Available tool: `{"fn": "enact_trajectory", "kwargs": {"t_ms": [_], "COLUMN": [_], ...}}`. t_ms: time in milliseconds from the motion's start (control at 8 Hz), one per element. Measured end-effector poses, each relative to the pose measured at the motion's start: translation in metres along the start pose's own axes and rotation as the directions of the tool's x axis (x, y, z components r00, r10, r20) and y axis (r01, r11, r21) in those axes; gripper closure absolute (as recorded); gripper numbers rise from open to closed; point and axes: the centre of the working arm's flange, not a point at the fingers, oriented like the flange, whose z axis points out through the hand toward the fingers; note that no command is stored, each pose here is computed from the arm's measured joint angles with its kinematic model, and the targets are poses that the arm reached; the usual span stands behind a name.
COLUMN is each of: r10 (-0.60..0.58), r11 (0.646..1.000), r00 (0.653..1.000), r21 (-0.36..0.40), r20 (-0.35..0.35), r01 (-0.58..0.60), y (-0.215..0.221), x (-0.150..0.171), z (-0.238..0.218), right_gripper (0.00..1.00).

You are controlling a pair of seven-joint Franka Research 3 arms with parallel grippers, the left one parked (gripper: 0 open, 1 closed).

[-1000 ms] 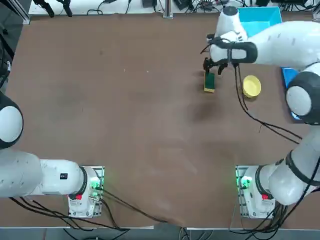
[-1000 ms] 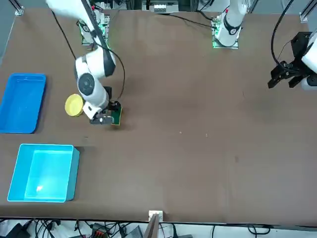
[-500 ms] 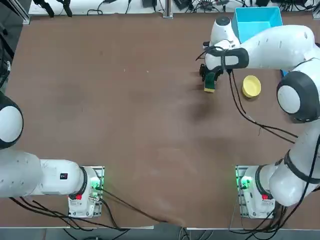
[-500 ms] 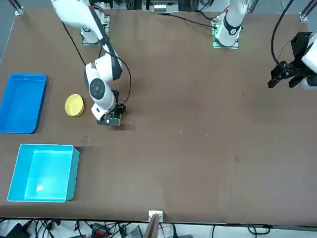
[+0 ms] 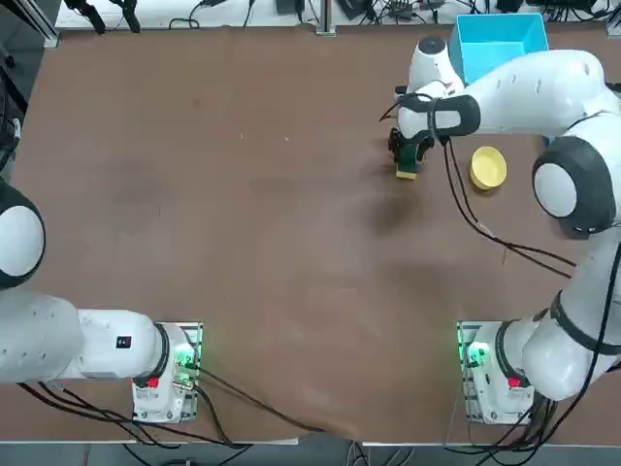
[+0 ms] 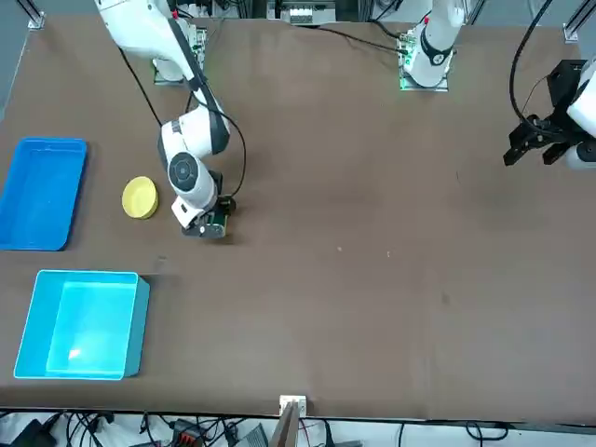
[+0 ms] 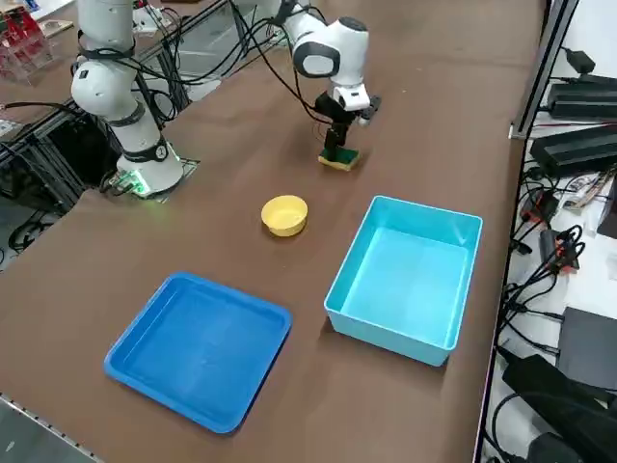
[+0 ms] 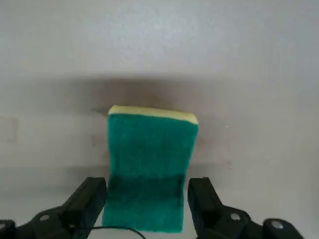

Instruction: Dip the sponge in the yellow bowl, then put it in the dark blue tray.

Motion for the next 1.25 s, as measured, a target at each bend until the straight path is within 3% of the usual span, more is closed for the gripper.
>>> {"fn": "enact_trajectory", "kwargs": {"t_ms": [1250], "r10": [0.003], "r11": [1.0], "r00": [1.0], "r21": [-0.003], "r20": [-0.001], "r01": [-0.003], "y": [-0.001], "x": [0.004], "z": [0.02], "right_gripper": [0.05]}}
